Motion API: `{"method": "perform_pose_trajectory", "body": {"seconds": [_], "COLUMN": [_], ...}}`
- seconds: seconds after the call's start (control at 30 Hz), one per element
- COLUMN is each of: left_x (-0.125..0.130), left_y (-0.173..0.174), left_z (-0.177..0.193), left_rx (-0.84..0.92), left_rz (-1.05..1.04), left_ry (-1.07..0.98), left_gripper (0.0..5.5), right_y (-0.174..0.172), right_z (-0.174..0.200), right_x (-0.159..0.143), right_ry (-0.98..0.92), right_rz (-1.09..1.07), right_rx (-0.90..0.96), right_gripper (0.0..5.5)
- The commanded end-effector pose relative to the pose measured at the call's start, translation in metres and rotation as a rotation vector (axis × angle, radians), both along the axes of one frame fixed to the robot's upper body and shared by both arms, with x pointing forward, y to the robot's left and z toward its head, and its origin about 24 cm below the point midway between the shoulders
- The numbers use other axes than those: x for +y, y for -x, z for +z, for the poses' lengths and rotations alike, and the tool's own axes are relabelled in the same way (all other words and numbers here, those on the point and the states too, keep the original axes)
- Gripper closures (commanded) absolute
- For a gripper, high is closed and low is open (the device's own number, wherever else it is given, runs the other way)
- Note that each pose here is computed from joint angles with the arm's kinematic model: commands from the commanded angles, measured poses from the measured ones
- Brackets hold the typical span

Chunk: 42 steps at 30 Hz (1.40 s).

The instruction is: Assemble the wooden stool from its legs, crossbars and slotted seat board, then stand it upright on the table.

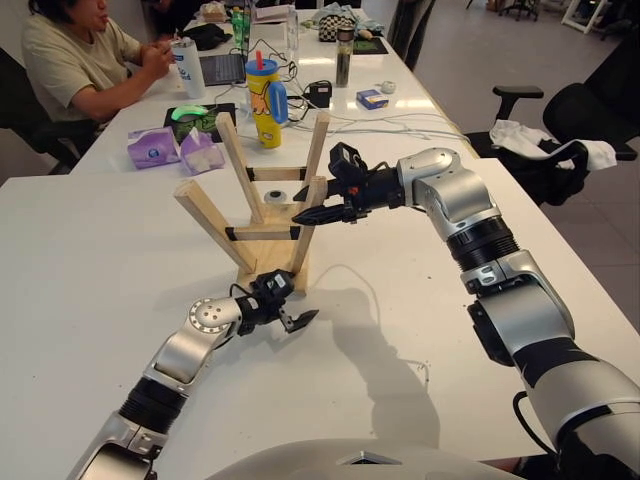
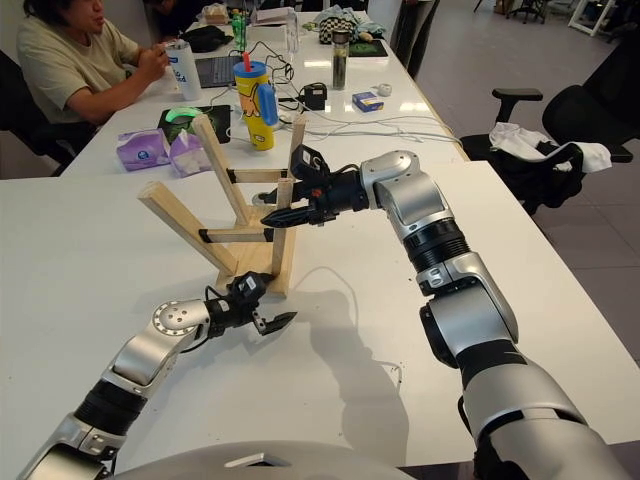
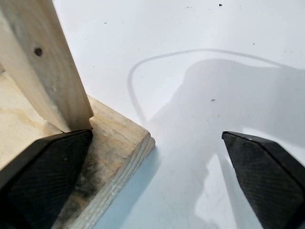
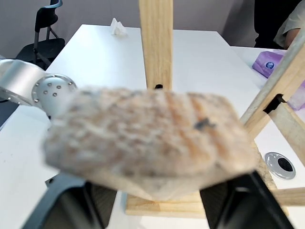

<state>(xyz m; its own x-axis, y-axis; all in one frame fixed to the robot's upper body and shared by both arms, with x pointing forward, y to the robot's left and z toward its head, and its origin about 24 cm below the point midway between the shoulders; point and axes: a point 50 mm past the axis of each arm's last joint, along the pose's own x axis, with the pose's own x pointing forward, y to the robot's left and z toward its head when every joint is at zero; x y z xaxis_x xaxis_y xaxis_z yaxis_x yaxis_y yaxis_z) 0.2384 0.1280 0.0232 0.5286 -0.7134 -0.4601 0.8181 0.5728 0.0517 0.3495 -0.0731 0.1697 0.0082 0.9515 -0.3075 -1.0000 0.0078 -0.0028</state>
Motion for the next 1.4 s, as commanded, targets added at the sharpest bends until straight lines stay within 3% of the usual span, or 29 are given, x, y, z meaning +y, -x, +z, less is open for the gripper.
{"method": "perform_pose_trajectory", "body": {"seconds": [0.03,0.27,0.67,0.73,0.83,0.97,1.2,1.27,1.4], "left_x": [0.018,0.044,0.050,0.050,0.052,0.055,0.055,0.050,0.042], "left_y": [0.019,0.025,0.025,0.026,0.025,0.028,0.039,0.041,0.044], "left_z": [-0.026,-0.001,-0.031,-0.034,-0.038,-0.042,-0.052,-0.054,-0.054], "left_rx": [0.119,-0.044,0.030,0.046,0.059,0.070,0.098,0.104,0.112], "left_rz": [0.111,0.245,0.280,0.262,0.242,0.241,0.262,0.256,0.246], "left_ry": [-0.055,-0.002,-0.097,-0.113,-0.139,-0.164,-0.194,-0.188,-0.179], "left_gripper": [0.47,0.47,0.47,0.70,0.76,0.76,0.76,0.76,0.76], "right_y": [0.012,0.013,0.014,0.014,0.015,0.016,0.035,0.035,0.033], "right_z": [-0.048,-0.052,-0.055,-0.052,-0.048,-0.048,-0.070,-0.066,-0.005], "right_x": [0.005,-0.003,0.002,0.001,-0.002,-0.019,-0.071,-0.086,-0.079], "right_ry": [0.044,0.056,0.028,-0.011,-0.078,-0.098,0.003,-0.048,-0.438], "right_rz": [-0.016,-0.036,-0.054,-0.081,-0.120,-0.222,-0.375,-0.438,-0.425], "right_rx": [0.158,0.140,0.125,0.114,0.109,0.098,0.128,0.144,0.147], "right_gripper": [3.45,3.45,3.45,3.45,2.80,2.22,2.18,2.44,3.05]}}
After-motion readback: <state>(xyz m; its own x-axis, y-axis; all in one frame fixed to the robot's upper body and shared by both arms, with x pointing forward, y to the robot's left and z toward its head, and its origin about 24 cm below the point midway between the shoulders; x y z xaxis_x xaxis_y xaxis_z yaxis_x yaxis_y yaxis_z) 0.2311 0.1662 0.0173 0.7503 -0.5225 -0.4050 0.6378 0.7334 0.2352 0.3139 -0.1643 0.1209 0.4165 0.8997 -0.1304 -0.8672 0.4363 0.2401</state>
